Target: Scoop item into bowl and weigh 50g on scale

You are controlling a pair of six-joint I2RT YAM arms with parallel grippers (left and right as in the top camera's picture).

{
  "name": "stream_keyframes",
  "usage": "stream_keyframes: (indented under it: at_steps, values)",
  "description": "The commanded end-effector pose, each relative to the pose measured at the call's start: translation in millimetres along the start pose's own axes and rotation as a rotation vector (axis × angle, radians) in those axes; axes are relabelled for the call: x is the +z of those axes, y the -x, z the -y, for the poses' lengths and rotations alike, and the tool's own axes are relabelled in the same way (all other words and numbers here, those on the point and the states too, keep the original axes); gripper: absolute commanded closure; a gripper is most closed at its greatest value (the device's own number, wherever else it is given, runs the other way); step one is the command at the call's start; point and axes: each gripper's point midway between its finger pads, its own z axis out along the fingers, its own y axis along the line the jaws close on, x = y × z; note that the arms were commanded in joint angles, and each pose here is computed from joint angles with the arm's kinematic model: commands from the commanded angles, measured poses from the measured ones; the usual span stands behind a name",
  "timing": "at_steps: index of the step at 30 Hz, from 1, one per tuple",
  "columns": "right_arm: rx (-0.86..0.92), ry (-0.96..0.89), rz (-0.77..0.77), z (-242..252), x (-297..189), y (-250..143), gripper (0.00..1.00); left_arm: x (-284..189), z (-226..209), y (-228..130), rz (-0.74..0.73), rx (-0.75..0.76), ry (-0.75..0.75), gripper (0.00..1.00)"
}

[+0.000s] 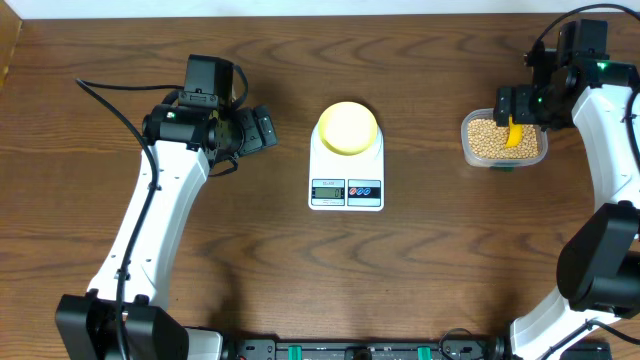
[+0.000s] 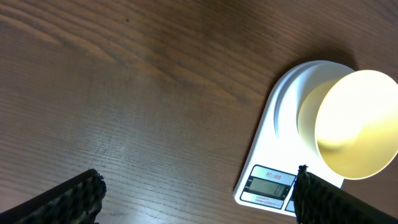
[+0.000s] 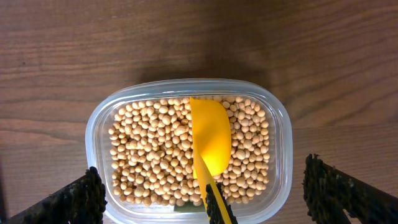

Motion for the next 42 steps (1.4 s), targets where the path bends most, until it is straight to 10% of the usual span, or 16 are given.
stream_keyframes:
  at_steps: [1, 13, 20, 34, 42]
  values:
    - [-0.010, -0.012, 0.037, 2, -13, 8, 0.01, 4, -1, -2, -0.012, 0.010, 0.007, 0.02]
    - [-0.009, -0.012, 0.037, 2, -13, 8, 0.01, 3, -1, -8, -0.037, 0.015, 0.001, 0.02]
    - [-0.010, -0.012, 0.037, 2, -13, 8, 0.01, -8, 34, -54, -0.213, 0.457, -0.286, 0.02]
    - [-0.010, -0.012, 0.037, 2, -13, 8, 0.01, -12, 11, -79, -0.315, 0.641, -0.230, 0.02]
    - [-0.010, -0.012, 0.037, 2, -13, 8, 0.01, -29, 40, -103, -0.294, 1.024, -0.527, 0.02]
